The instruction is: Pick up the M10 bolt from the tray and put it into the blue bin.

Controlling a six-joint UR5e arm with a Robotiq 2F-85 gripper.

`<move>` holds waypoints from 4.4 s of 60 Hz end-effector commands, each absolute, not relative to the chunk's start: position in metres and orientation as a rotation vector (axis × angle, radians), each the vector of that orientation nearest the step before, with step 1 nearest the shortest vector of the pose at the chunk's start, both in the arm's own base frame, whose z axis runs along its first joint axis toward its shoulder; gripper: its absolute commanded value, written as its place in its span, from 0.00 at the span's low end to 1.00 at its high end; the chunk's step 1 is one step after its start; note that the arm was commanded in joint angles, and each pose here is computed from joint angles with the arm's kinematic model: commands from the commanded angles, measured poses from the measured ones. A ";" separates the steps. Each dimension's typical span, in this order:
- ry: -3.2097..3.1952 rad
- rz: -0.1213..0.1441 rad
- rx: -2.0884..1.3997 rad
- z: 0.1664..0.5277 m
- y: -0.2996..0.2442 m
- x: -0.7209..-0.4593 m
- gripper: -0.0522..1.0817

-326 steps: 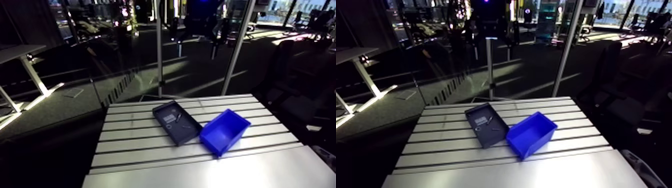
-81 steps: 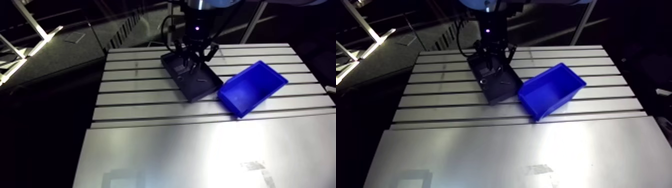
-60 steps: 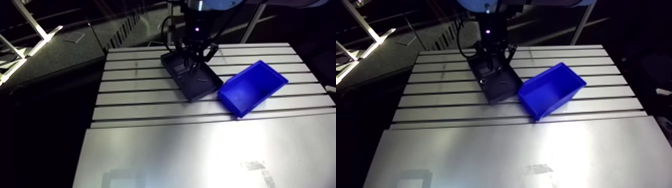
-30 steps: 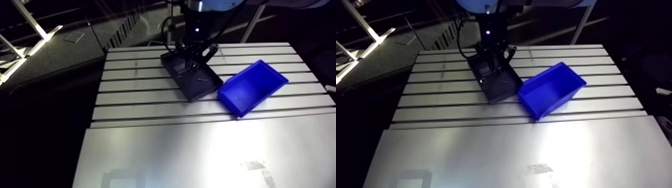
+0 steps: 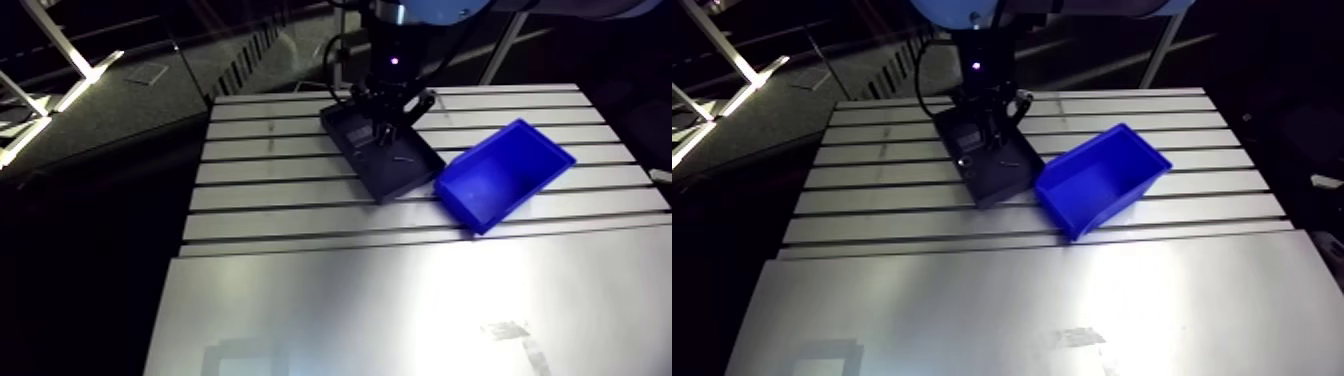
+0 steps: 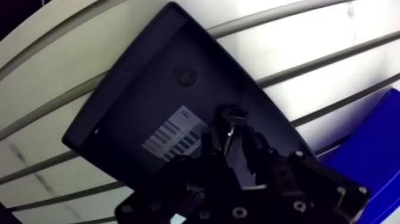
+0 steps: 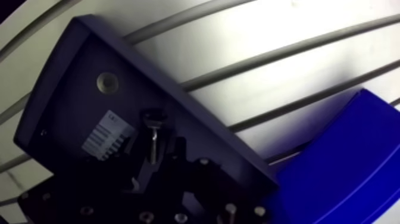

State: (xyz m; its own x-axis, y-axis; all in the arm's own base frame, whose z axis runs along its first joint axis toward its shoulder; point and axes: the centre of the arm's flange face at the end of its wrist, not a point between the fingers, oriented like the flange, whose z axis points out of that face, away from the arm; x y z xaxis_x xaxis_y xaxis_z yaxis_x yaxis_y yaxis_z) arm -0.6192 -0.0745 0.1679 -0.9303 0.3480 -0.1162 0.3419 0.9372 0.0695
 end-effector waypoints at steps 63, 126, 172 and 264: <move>3.008 0.071 0.537 0.170 -0.072 -0.620 0.83; 3.069 0.079 0.483 0.253 -0.074 -0.605 0.91; 3.093 0.064 0.008 0.362 -0.073 -0.599 0.97; 2.994 -0.059 -0.622 0.358 0.083 -0.522 1.00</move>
